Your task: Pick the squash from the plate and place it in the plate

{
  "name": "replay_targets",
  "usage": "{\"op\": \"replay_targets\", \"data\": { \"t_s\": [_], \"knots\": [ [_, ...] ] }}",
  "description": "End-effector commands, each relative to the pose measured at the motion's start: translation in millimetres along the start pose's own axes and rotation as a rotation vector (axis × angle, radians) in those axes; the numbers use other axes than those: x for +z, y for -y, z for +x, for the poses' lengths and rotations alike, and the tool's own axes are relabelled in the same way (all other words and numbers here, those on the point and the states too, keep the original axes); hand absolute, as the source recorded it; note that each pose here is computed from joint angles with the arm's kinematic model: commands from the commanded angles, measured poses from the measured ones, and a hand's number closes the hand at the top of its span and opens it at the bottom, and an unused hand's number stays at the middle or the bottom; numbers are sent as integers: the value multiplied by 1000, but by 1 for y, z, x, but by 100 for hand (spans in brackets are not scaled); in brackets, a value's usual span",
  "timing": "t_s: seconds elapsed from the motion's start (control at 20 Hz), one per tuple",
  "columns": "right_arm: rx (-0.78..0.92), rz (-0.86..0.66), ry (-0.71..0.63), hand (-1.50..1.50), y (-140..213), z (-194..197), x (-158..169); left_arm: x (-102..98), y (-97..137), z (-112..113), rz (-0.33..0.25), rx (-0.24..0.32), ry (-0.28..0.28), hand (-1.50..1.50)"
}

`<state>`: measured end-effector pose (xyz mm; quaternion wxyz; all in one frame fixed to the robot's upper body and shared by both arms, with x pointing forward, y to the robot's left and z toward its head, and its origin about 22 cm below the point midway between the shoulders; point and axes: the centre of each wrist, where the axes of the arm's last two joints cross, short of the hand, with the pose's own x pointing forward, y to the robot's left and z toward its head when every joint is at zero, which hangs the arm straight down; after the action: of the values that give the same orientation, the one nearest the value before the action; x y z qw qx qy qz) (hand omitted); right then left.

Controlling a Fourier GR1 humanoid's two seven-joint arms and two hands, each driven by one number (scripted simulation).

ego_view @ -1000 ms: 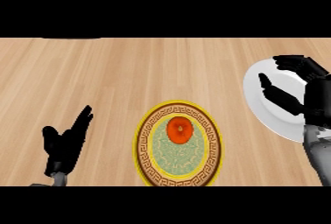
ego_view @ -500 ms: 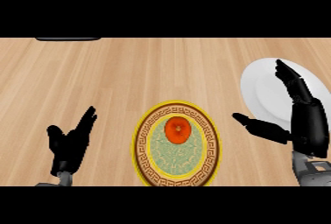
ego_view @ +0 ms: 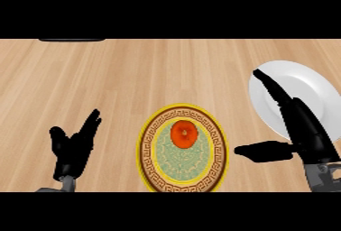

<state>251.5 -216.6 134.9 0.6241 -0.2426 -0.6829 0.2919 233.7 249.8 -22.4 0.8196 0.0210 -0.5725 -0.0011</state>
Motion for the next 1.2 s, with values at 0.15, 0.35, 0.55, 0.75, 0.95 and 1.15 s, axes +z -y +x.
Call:
{"op": "replay_targets", "data": {
  "t_s": [0.15,0.35,0.55,0.75,0.95,1.15],
  "knots": [
    [143,102,-96,-150,-37,52,-2,-9,11,-5,-22,20,-22,0],
    [167,142,-113,-150,-68,72,-8,-10,15,-4,-47,15,-33,0],
    [214,143,-173,-150,-94,68,-5,1,13,-16,-30,16,-29,0],
    [179,201,-203,-150,-81,61,-27,1,23,-31,-36,25,-43,0],
    [147,232,-208,-150,-98,70,-16,-10,10,5,-32,-6,-33,0],
    [174,252,-198,-150,-130,71,-10,-11,-2,-20,-40,13,-25,0]
  ]
}}
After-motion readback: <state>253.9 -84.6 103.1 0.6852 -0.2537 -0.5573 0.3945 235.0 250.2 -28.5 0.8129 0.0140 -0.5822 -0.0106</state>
